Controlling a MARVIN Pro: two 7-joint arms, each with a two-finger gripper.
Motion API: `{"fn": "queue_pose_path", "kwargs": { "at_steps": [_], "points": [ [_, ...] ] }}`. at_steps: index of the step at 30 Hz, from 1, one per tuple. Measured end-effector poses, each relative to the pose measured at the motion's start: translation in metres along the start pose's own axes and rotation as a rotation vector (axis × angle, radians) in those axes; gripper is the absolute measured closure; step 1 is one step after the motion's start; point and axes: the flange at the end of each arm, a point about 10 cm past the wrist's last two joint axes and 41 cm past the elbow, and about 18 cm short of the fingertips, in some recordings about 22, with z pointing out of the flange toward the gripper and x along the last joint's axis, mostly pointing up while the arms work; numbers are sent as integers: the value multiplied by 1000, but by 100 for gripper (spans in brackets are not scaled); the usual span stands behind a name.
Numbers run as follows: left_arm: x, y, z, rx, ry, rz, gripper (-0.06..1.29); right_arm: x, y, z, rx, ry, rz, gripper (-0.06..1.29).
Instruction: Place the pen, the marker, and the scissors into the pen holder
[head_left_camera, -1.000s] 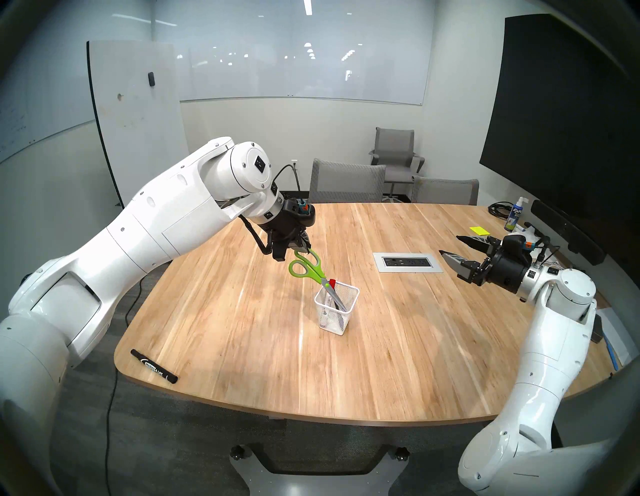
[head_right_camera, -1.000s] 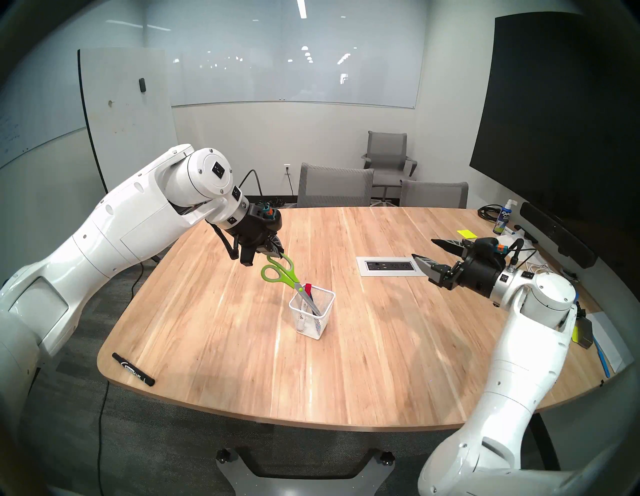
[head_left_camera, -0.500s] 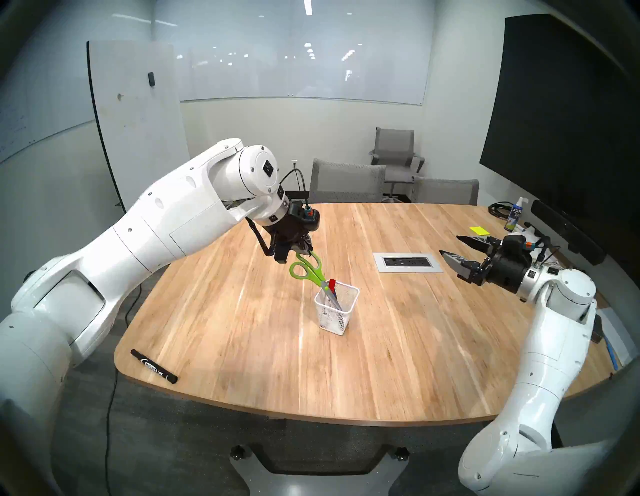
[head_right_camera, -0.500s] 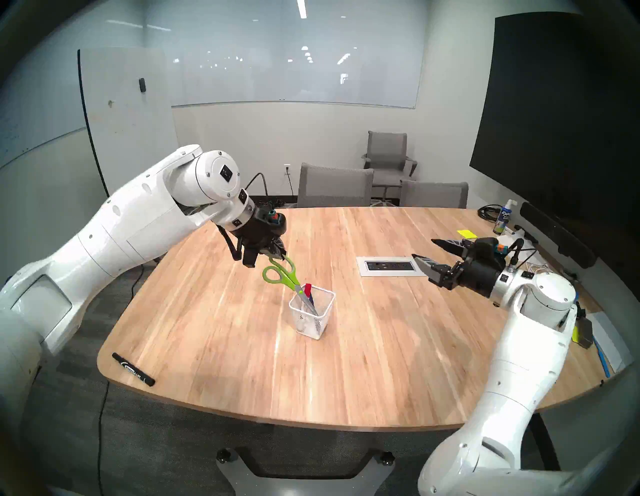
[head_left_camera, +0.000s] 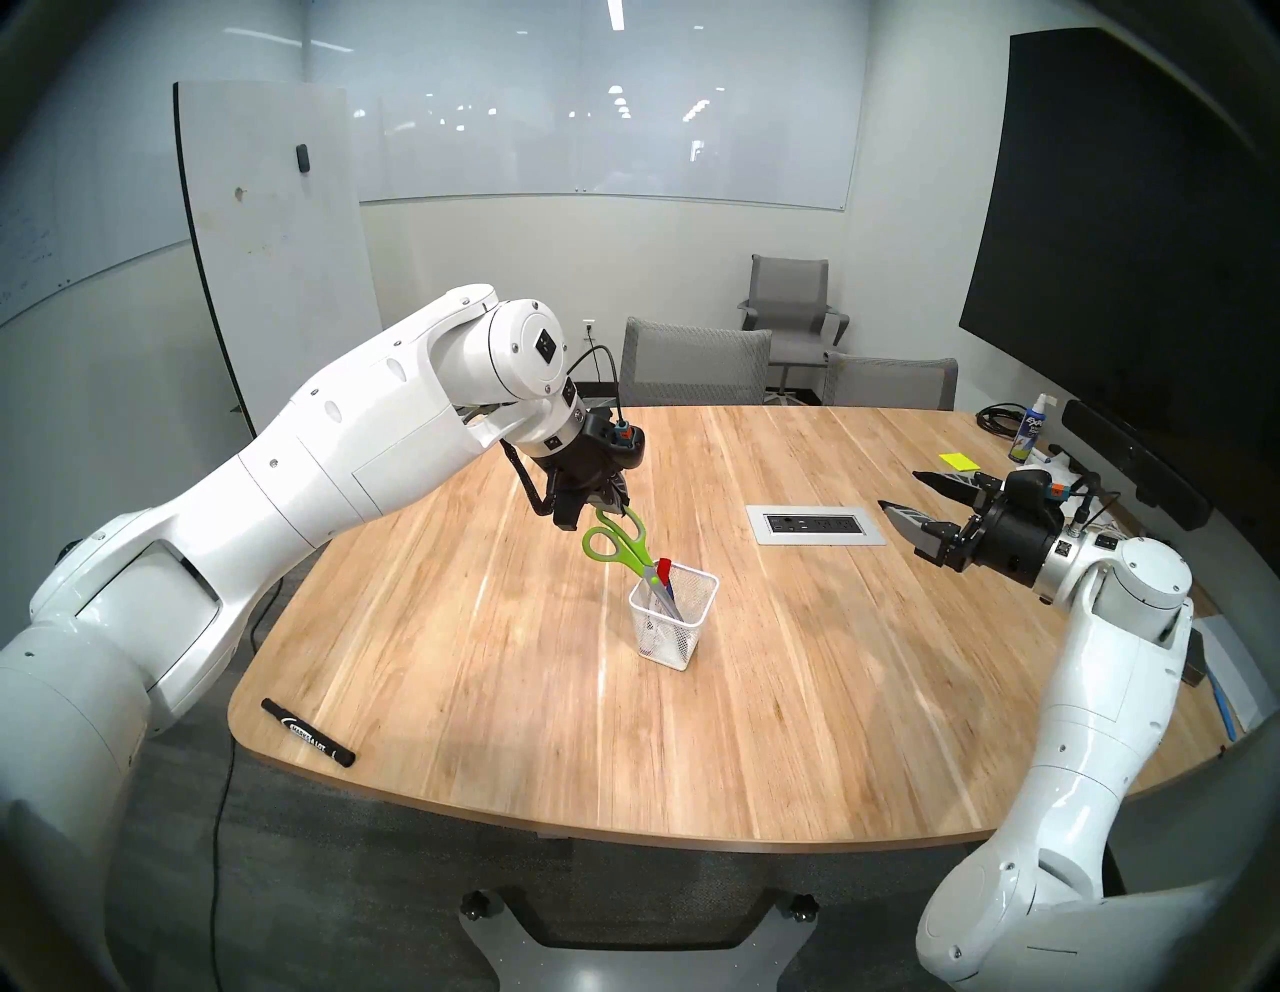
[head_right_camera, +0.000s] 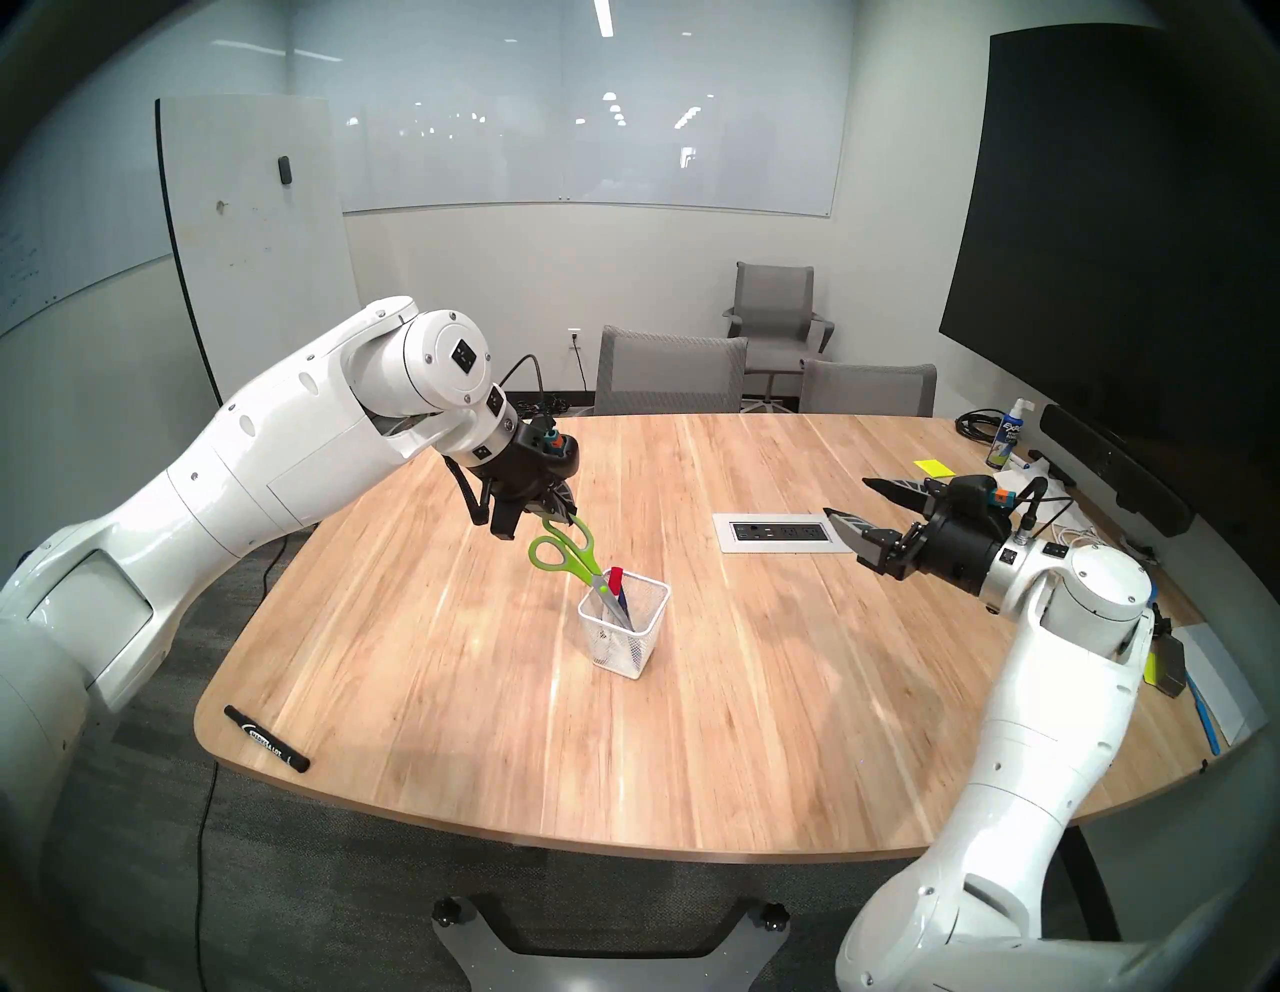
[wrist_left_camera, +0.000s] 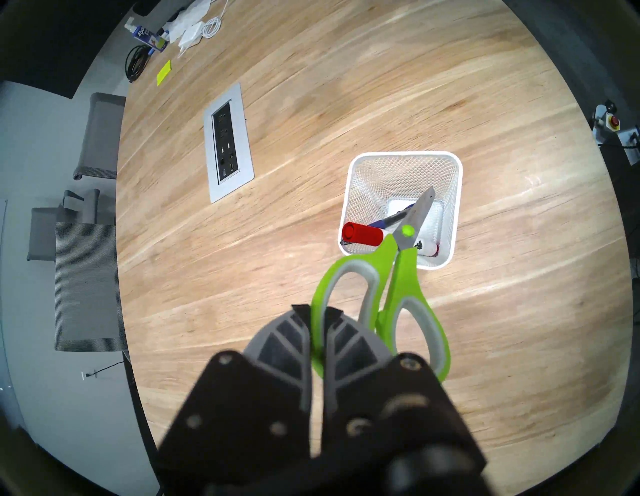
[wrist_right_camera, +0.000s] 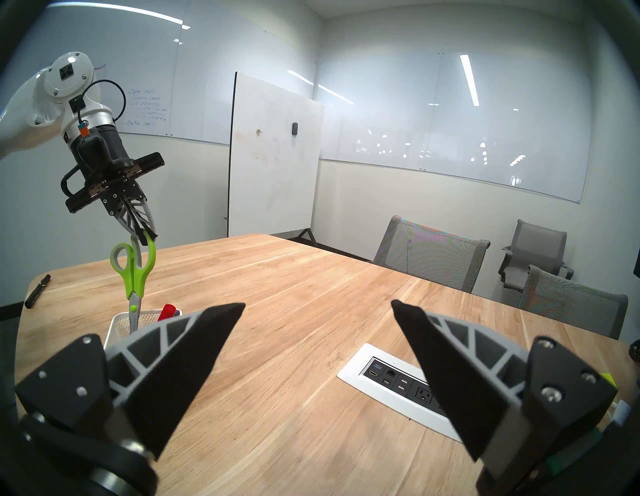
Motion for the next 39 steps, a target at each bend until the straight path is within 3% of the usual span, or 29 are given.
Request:
{"fn": "queue_pose_path", "kwargs": {
  "at_steps": [23, 39],
  "points": [
    [-3, -4, 24, -25, -18, 20, 120, 0, 0, 0, 0, 0, 0, 1],
    [8, -7, 35, -41, -15, 53, 121, 0, 0, 0, 0, 0, 0, 1]
  ]
}}
